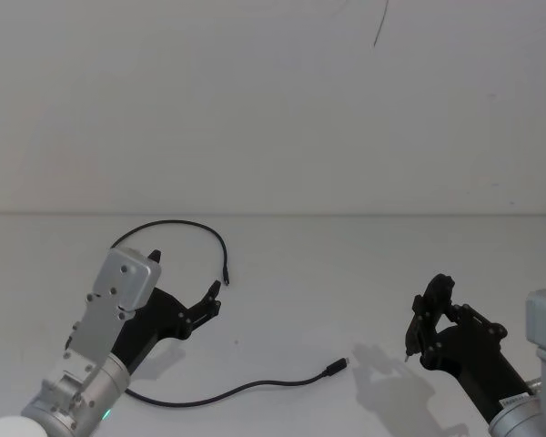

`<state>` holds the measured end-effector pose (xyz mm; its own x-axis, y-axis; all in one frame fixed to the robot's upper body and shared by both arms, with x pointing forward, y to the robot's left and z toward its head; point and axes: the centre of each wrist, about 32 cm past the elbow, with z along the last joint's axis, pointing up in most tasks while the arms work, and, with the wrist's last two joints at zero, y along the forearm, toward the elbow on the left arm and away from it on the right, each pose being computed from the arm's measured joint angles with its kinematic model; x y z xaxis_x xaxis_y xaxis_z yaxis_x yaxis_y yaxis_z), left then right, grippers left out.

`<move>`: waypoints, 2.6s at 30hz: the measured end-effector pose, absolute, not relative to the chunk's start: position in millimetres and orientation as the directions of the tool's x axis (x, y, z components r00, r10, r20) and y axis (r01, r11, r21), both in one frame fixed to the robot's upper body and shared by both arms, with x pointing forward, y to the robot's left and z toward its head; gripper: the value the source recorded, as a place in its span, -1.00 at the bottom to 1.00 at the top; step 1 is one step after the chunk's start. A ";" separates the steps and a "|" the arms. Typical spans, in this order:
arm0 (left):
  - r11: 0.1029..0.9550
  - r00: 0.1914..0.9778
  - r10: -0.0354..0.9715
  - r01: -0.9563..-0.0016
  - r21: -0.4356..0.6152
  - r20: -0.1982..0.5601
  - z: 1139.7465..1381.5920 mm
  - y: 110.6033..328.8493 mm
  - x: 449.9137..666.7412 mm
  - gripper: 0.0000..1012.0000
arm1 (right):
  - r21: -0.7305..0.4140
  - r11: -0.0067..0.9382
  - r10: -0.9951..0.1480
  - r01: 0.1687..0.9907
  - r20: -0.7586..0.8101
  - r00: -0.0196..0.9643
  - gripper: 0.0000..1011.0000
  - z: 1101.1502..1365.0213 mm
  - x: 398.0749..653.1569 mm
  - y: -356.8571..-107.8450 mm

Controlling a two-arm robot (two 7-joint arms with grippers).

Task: Pick up the data cable with the one hand.

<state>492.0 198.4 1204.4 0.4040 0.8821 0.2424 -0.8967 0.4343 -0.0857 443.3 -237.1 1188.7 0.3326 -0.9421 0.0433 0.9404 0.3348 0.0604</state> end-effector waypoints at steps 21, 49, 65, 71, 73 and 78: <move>0.434 0.404 0.882 -0.897 -0.086 0.242 1204.4 198.4 492.0 0.98 | 0.060 0.335 -0.942 0.940 0.043 0.333 -0.48 1188.7 443.3 -237.1; 0.632 0.622 0.725 -0.772 0.071 0.296 1219.6 223.2 498.9 0.98 | 0.060 0.335 -0.942 0.940 0.043 0.333 -0.48 1188.7 443.3 -237.1; 0.722 0.766 0.582 -0.642 0.259 0.273 1242.9 244.4 540.2 0.98 | 0.060 0.335 -0.942 0.940 0.043 0.333 -0.48 1188.7 443.3 -237.1; 0.739 0.795 0.552 -0.607 0.293 0.254 1246.8 242.9 550.0 0.98 | 0.060 0.335 -0.942 0.940 0.043 0.333 -0.48 1188.7 443.3 -237.1; 0.746 0.806 0.538 -0.592 0.305 0.247 1247.9 241.6 553.1 0.98 | 0.060 0.335 -0.942 0.940 0.043 0.333 -0.48 1188.7 443.3 -237.1; 0.764 0.835 0.500 -0.550 0.336 0.230 1249.2 237.2 559.1 0.98 | 0.060 0.335 -0.942 0.940 0.043 0.333 -0.48 1188.7 443.3 -237.1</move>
<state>559.1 237.2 1249.2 0.8350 0.5000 0.2297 -0.5502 0.7644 0.3360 443.3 -237.1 1188.7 0.3327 -0.9421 0.0432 0.9403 0.3348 0.0605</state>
